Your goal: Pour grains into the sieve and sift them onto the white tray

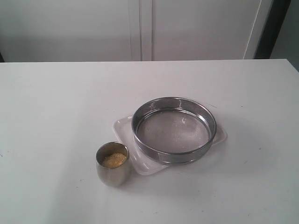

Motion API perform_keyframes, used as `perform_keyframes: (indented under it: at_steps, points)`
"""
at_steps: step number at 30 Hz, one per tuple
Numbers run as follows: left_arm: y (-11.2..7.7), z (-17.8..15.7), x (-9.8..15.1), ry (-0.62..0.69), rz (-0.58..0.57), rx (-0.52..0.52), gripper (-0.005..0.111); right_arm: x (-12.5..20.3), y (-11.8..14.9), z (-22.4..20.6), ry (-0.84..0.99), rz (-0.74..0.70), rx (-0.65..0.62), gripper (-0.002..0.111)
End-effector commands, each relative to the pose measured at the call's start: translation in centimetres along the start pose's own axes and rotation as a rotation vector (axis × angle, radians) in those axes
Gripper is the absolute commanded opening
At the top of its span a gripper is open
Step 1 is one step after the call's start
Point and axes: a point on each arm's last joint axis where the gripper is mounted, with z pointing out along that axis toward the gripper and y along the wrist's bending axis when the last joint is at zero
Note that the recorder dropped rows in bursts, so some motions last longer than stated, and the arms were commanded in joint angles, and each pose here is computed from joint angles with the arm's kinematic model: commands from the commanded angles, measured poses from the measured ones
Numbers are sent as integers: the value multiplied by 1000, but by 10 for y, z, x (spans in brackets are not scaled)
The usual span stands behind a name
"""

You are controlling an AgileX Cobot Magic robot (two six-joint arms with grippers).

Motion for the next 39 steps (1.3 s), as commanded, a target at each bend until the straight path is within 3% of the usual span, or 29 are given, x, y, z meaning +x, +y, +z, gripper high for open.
perform_keyframes:
  at_steps: [1, 10, 18, 21, 39]
  points:
    - [1, 4, -2, -10, -120, -5, 0, 0, 0, 0, -15, 3, -1, 0]
    - [-3, 39, 33, 118, -83, 16, 0, 0, 0, 0, -15, 3, -1, 0]
    - [-25, 60, 87, 209, 70, 263, 0, 0, 0, 0, -15, 3, -1, 0]
    - [-28, 64, 101, 260, 76, 294, 0, 0, 0, 0, -15, 5, -1, 0]
    - [-30, 67, 111, 319, 80, 321, 0, 0, 0, 0, -15, 24, -1, 0]
